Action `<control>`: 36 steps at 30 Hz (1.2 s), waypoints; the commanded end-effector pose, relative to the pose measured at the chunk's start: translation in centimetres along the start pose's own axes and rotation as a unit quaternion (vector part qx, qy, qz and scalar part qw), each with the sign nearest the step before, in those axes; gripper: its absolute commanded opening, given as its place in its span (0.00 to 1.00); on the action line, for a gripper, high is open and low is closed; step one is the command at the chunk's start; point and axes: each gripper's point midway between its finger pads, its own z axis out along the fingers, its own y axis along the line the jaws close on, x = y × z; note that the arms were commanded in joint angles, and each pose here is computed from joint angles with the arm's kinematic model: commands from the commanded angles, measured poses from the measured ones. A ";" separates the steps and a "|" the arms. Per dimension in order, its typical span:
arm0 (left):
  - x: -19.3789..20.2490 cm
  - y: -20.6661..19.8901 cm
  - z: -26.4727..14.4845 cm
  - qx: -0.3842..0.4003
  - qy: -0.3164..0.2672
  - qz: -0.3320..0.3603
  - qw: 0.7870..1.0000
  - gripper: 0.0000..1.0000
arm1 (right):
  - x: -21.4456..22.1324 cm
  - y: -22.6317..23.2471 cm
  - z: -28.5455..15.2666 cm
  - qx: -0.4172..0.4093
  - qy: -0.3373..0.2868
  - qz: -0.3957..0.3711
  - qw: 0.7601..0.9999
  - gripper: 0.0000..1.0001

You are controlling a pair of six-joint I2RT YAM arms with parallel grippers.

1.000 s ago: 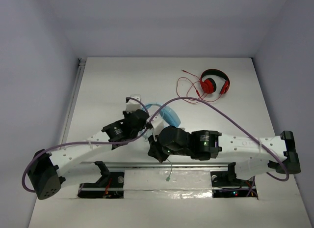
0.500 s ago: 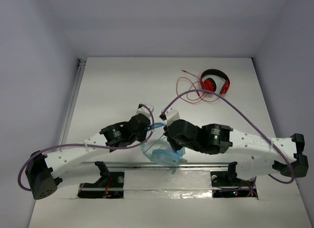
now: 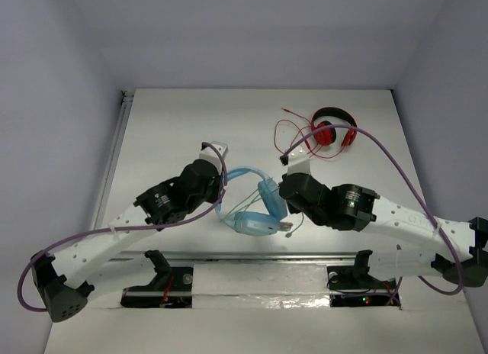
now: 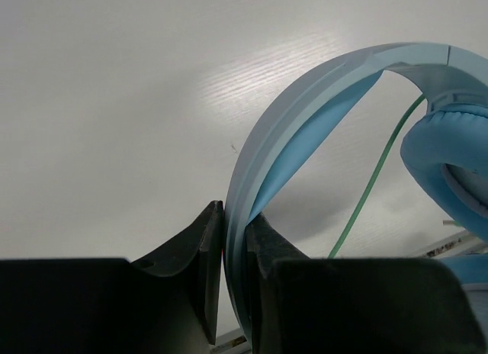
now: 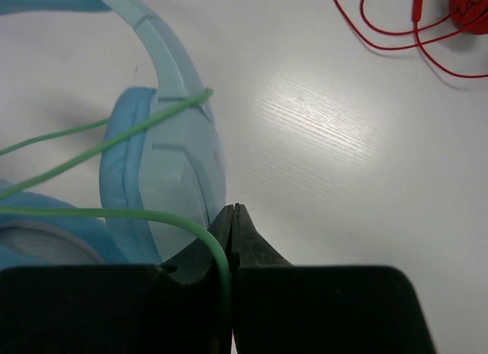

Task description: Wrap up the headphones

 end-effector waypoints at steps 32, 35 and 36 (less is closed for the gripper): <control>-14.6 -3.9 -8.9 0.257 -0.200 -0.068 0.943 0.00 | -6.2 0.7 8.7 -0.172 -0.178 0.231 0.941 0.14; -15.8 -4.1 -9.1 0.264 -0.222 -0.097 0.934 0.00 | -5.4 2.4 9.0 -0.221 -0.179 0.244 0.927 0.16; -16.5 -4.0 -9.2 0.263 -0.234 -0.105 0.930 0.00 | -5.2 2.7 9.0 -0.228 -0.179 0.248 0.924 0.17</control>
